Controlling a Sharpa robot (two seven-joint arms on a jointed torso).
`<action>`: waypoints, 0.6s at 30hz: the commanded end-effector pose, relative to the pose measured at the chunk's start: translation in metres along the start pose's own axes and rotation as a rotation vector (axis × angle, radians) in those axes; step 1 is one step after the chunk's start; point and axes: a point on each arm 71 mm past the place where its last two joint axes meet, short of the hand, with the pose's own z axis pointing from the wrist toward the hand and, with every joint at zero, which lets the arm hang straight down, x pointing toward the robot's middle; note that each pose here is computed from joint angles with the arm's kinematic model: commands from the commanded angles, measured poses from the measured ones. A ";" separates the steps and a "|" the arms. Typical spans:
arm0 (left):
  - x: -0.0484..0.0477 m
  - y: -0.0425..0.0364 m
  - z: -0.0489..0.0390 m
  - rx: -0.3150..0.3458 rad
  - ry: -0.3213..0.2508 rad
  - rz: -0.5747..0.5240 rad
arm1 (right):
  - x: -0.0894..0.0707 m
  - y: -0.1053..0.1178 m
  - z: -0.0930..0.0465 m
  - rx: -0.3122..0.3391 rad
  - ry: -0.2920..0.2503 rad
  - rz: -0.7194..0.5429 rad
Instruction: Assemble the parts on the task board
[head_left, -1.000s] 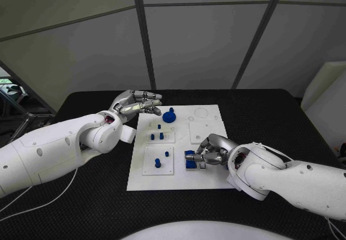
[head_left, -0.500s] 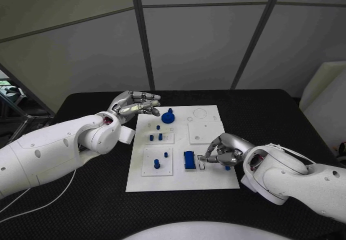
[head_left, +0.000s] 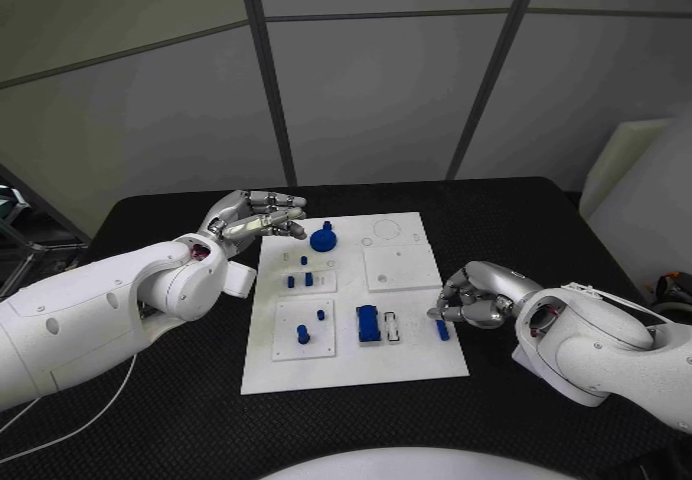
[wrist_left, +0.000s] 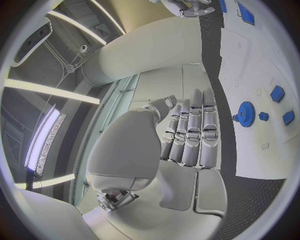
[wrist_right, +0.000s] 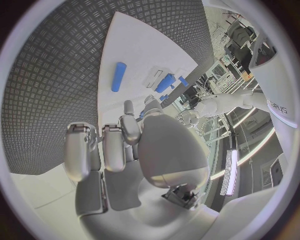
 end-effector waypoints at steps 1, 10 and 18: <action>0.0006 -0.0014 -0.0002 0.012 0.011 -0.008 | 0.000 -0.001 -0.001 0.003 0.006 -0.095; 0.0009 -0.0010 -0.0002 0.012 0.013 -0.009 | 0.001 -0.006 0.001 0.021 0.034 -0.195; 0.0009 -0.0002 -0.0003 0.012 0.013 -0.009 | 0.005 -0.007 0.006 0.024 0.056 -0.237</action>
